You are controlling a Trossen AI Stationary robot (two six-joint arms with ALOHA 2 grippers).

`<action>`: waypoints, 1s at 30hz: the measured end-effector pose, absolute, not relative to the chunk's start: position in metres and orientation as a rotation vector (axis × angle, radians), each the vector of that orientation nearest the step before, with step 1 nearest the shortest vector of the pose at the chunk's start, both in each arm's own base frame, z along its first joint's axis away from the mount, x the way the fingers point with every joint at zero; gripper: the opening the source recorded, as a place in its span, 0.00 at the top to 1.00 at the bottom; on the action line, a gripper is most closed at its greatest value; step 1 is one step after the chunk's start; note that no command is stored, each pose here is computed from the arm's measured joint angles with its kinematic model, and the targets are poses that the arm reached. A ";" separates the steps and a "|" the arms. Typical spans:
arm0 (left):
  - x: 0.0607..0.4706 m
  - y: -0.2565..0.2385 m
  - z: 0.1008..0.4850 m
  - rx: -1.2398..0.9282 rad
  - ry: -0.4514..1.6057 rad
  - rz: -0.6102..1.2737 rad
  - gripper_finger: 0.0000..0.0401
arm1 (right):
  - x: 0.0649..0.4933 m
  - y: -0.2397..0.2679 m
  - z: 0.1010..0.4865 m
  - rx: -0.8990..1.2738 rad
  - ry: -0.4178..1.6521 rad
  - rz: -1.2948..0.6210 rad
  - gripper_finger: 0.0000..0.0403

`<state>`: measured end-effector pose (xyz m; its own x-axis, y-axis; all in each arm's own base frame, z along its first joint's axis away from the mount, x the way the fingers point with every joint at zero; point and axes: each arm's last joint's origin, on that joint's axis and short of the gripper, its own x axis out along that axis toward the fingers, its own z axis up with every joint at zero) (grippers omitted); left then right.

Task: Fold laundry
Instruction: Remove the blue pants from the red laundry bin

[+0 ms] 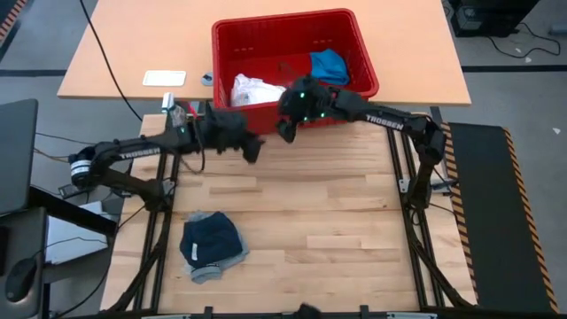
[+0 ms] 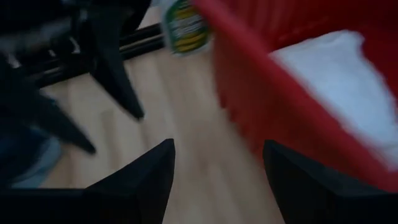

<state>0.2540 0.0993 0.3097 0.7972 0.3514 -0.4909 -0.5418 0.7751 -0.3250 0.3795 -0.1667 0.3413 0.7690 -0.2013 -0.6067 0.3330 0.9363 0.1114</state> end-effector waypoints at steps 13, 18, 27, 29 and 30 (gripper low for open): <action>0.238 0.218 0.303 -0.454 0.179 0.368 0.54 | 0.351 -0.236 0.352 0.234 0.475 -0.626 0.52; 0.256 0.240 0.304 -0.444 0.207 0.336 0.54 | 0.333 -0.260 0.355 0.231 0.474 -0.717 0.57; 0.293 0.286 0.321 -0.399 0.242 0.356 0.54 | 0.278 -0.318 0.353 0.317 0.448 -0.867 0.57; 0.302 0.296 0.314 -0.421 0.287 0.358 0.54 | 0.264 -0.329 0.351 0.354 0.459 -0.910 0.57; 0.306 0.300 0.309 -0.441 0.321 0.360 0.54 | 0.258 -0.333 0.349 0.369 0.472 -0.927 0.57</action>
<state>0.3057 0.3004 0.3086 0.8880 0.2663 -0.3748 -0.4027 0.8438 -0.3546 0.2577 -0.3327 0.3491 0.5115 -0.6712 -0.5365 0.8286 0.5507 0.1011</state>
